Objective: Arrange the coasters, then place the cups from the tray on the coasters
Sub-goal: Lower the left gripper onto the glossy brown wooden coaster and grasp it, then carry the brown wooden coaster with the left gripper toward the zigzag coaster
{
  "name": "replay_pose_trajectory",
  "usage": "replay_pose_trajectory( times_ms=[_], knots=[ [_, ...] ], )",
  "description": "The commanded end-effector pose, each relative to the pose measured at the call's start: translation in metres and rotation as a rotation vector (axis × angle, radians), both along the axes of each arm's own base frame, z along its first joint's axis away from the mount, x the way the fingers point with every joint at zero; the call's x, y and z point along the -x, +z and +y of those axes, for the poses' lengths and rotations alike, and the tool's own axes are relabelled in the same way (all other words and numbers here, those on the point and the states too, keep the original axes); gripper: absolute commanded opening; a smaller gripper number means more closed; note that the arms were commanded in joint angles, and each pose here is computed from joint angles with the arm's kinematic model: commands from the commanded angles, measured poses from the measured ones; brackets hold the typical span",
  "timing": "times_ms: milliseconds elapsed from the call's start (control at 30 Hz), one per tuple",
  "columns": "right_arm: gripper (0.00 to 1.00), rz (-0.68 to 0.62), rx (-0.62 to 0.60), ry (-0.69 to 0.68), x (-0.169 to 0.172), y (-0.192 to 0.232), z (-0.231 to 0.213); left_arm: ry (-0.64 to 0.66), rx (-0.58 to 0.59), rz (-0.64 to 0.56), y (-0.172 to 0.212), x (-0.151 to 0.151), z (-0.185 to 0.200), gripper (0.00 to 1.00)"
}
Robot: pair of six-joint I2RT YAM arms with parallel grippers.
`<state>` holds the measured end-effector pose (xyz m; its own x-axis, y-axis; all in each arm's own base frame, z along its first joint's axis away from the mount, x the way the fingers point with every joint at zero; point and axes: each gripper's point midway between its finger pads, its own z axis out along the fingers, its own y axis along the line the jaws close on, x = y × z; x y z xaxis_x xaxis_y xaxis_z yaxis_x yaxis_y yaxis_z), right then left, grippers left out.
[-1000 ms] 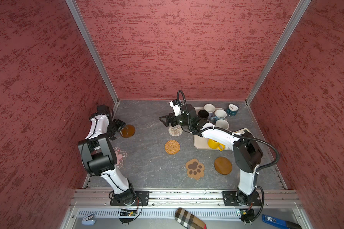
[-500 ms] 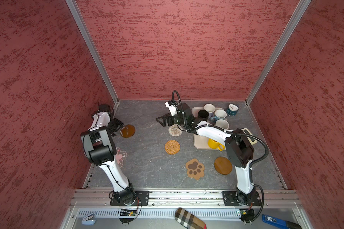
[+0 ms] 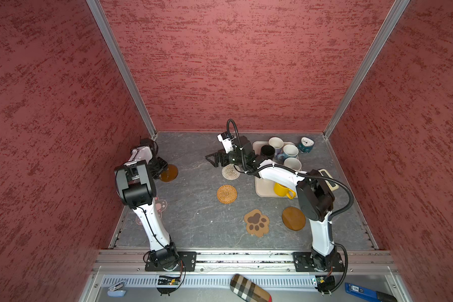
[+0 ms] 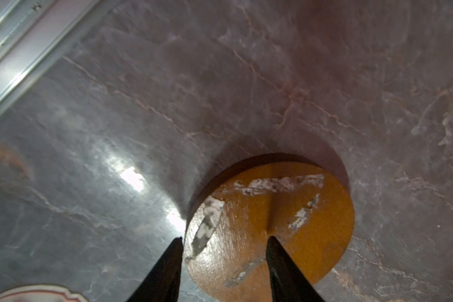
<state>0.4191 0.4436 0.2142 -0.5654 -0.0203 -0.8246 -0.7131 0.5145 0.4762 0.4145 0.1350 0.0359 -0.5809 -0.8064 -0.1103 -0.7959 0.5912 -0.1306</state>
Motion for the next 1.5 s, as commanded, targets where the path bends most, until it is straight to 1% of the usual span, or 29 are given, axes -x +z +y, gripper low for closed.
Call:
replay_pose_trajectory(
  times_ms=[0, 167, 300, 367, 633, 767, 1000, 1100, 1467],
  knots=[
    [0.99, -0.022, -0.015, 0.018, 0.001, 0.006, 0.002, -0.019, -0.009, -0.008, -0.005, -0.007, 0.0, 0.51],
    [0.99, -0.019, -0.019, 0.013, 0.0, 0.006, 0.0, -0.029, -0.003, -0.012, -0.009, -0.008, -0.002, 0.5],
    [0.99, -0.014, -0.02, 0.012, -0.001, 0.004, -0.001, -0.045, -0.009, -0.005, -0.009, -0.005, 0.0, 0.61],
    [0.99, -0.013, -0.023, 0.013, -0.001, 0.004, 0.0, -0.056, -0.018, -0.004, -0.007, -0.003, 0.003, 0.64],
    [0.99, -0.008, -0.028, 0.014, -0.001, 0.003, 0.0, -0.081, -0.028, -0.005, -0.005, 0.002, 0.008, 0.65],
    [0.99, -0.002, -0.031, 0.017, -0.001, 0.002, 0.0, -0.087, -0.033, 0.009, -0.009, 0.003, 0.009, 0.63],
    [0.99, 0.0, -0.031, 0.011, -0.004, 0.002, -0.002, -0.091, -0.019, 0.005, -0.016, -0.001, 0.005, 0.53],
    [0.99, 0.002, -0.034, 0.005, -0.005, 0.002, -0.004, -0.102, -0.022, 0.008, -0.017, -0.004, 0.002, 0.51],
    [0.99, 0.005, -0.033, -0.005, -0.008, 0.002, -0.007, -0.139, -0.014, 0.019, -0.026, -0.012, -0.017, 0.49]
  ],
)
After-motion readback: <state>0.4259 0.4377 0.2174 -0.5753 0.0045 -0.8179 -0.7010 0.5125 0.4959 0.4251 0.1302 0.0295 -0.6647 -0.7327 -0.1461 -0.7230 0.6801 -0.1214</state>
